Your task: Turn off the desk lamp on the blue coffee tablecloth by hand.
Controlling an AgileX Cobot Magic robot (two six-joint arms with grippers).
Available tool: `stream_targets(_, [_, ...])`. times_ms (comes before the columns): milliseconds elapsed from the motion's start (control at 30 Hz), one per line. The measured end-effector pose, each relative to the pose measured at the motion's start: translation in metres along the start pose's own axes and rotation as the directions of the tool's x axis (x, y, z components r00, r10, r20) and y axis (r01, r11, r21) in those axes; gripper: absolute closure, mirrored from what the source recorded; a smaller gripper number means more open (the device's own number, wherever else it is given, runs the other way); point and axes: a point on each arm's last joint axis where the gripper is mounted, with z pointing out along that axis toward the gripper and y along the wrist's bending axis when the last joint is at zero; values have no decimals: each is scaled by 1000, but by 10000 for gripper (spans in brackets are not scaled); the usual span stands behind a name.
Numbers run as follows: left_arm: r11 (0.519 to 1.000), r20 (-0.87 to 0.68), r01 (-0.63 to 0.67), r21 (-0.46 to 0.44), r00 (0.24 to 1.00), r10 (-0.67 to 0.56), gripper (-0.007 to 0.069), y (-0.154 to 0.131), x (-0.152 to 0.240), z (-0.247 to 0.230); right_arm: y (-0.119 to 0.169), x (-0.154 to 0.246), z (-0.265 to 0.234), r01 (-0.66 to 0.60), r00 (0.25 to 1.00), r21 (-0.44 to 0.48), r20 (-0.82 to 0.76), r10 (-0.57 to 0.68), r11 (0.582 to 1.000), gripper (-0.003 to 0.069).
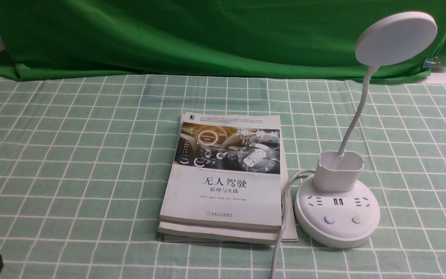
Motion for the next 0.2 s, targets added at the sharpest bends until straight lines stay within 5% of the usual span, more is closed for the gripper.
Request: stream_targets(200, [1000, 0, 0, 0, 1000, 0, 625, 0, 0, 0, 0, 0, 0, 0, 1000, 0, 0, 0, 1000, 433])
